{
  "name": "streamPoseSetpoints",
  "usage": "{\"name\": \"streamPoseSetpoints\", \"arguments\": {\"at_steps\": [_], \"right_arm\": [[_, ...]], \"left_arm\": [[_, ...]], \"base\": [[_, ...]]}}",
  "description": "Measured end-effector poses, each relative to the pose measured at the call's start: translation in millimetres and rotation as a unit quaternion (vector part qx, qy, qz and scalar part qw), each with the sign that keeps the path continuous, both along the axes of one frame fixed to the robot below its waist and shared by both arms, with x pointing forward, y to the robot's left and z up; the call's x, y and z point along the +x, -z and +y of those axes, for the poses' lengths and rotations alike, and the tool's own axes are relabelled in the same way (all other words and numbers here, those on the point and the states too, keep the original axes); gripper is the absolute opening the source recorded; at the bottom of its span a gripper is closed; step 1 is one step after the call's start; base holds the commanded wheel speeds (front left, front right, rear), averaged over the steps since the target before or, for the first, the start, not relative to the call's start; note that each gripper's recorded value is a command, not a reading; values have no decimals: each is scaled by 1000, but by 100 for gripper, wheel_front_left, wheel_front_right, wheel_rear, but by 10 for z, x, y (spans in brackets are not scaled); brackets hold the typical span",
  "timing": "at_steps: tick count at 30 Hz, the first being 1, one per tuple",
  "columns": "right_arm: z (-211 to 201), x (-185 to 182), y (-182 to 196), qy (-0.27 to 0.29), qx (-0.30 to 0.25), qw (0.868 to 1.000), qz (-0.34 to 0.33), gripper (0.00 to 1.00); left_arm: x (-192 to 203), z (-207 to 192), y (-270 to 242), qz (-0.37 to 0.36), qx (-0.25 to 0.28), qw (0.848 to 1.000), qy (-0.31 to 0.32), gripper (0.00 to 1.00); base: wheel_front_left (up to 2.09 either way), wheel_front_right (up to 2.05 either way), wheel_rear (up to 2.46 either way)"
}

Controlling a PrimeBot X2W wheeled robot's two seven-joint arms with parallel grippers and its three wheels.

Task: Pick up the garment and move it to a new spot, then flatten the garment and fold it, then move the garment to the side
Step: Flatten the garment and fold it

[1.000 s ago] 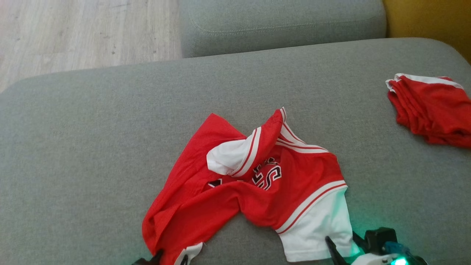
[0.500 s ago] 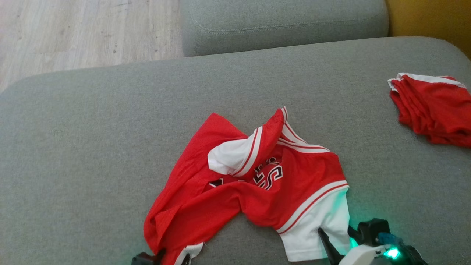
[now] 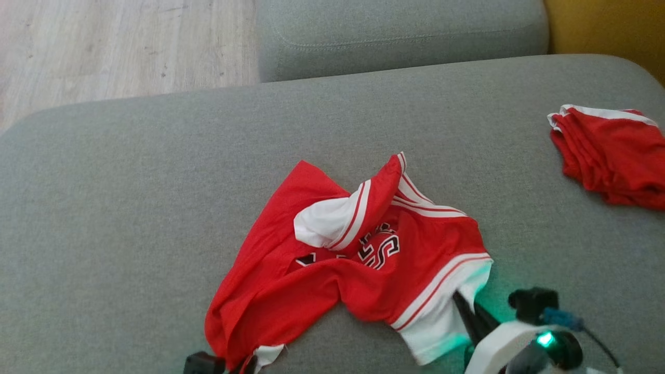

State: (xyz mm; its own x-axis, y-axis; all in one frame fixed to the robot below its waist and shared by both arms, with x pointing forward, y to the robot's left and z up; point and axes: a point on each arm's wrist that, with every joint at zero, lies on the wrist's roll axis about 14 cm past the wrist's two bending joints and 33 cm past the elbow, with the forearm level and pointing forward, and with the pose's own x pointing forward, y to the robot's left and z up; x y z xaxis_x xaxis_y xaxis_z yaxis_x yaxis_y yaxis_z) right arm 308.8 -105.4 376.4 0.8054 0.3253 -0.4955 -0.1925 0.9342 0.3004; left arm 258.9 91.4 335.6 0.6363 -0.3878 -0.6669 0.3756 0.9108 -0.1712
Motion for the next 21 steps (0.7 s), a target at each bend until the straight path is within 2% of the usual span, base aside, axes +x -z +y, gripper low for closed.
{"name": "streamPoseSetpoints", "arguments": {"at_steps": [4, 8, 9, 12, 16, 19, 21], "right_arm": [[-8, 228, -485, 30, 68, 995, -67, 0], [-184, 402, -1122, 54, 129, 980, -144, 0], [-184, 402, -1122, 54, 129, 980, -144, 0], [-300, 411, -1621, 61, 175, 963, -195, 0], [-465, 361, -2210, 57, 211, 942, -254, 0], [-575, 295, -2614, 47, 214, 930, -294, 0], [-628, 284, -2885, 38, 216, 921, -321, 0]], "left_arm": [[17, 1, -103, 5, -47, 998, -39, 0], [28, -81, -451, -11, -127, 989, -70, 0], [28, -81, -451, -11, -127, 989, -70, 0], [131, -202, -1049, -59, -207, 975, -55, 0], [181, -347, -2048, -139, -306, 942, 9, 0], [49, -477, -2693, -178, -361, 912, 80, 0], [-18, -533, -3103, -206, -397, 886, 126, 0]], "base": [[0, 0, 0], [0, 0, 0], [0, 0, 0], [0, 0, 0], [0, 0, 0], [0, 0, 0], [0, 0, 0]]}}
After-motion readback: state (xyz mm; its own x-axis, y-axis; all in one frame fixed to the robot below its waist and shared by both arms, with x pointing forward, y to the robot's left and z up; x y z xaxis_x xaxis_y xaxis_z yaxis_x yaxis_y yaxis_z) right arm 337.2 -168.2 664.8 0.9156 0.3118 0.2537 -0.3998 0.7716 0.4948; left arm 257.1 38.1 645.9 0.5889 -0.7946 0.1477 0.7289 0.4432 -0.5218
